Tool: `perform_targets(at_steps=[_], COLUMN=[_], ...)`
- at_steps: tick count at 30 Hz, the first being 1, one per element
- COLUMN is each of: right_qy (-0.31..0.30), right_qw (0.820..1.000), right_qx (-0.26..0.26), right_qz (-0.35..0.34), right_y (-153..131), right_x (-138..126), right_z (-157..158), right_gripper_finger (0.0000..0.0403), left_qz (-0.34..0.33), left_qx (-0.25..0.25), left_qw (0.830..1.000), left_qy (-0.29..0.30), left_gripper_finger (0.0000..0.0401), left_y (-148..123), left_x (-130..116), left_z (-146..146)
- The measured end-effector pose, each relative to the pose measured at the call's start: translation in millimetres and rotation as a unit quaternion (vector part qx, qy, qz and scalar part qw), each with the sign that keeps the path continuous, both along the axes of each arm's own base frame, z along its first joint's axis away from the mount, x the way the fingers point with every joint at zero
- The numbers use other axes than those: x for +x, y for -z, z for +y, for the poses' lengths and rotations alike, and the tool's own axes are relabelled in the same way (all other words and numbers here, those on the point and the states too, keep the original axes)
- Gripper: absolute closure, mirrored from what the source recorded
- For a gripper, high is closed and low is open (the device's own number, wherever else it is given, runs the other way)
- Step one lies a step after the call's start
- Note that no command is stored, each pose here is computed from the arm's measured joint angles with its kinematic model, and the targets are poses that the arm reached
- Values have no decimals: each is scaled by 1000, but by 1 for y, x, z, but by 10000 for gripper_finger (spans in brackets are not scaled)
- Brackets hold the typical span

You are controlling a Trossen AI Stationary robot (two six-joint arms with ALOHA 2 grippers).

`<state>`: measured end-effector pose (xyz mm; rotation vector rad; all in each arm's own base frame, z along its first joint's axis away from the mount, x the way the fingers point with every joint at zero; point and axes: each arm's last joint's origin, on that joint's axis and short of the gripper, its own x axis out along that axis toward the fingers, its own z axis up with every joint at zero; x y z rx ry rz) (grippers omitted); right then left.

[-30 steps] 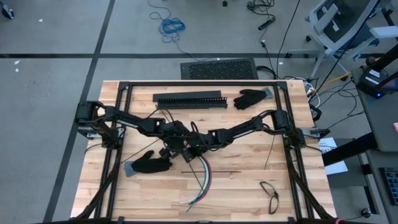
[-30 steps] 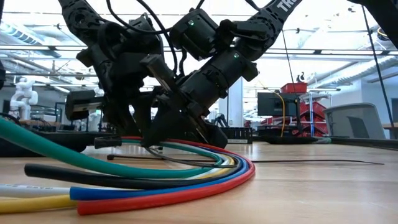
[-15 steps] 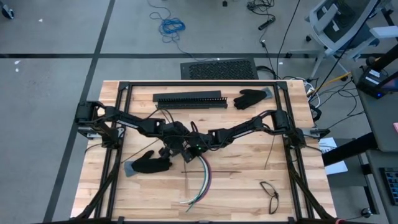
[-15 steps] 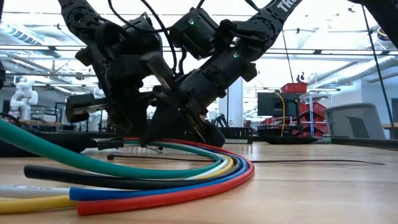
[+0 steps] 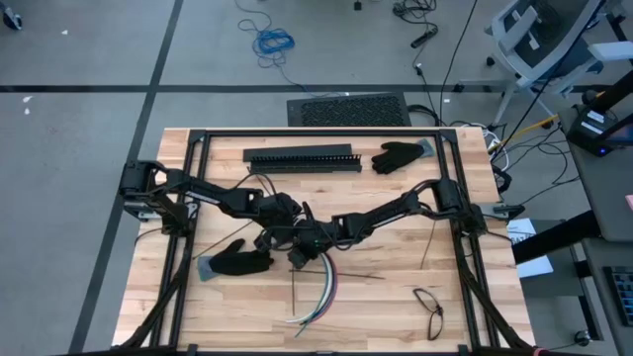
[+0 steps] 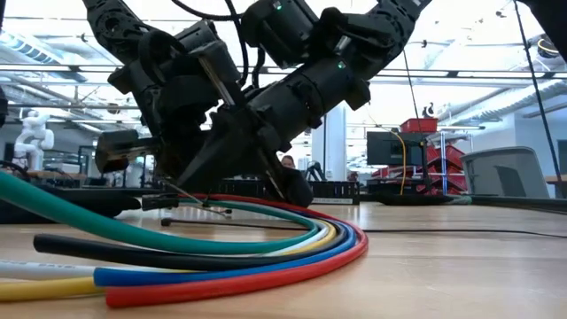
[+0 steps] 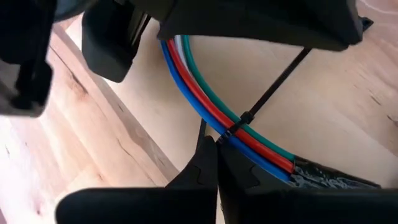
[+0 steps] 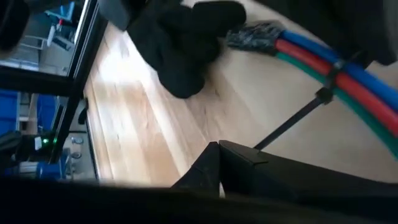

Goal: Ziptie cables
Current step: Wrap the cable wires using a zip tie

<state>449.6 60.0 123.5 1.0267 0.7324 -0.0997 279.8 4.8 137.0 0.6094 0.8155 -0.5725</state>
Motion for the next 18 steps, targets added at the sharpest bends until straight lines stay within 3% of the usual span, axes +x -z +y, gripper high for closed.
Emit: perform_targets(at_steps=[6,14,18], right_qy=[-12,-50,12], right_qw=[1000,990,980], right_qx=[-5,-110,-147], right_qz=[10,78,136], right_y=[-11,-54,-54], right_x=[-3,-33,-45], right_z=[-17,-32,-30], right_gripper_finger=[380,278,234], left_qz=[-3,-2,6], left_qx=[0,-2,-11], left_qw=[1000,1000,1000], left_qy=[-3,-7,-19], left_gripper_finger=[401,401,401], left_y=[-1,0,0], left_x=[1,0,0], left_z=[0,1,0])
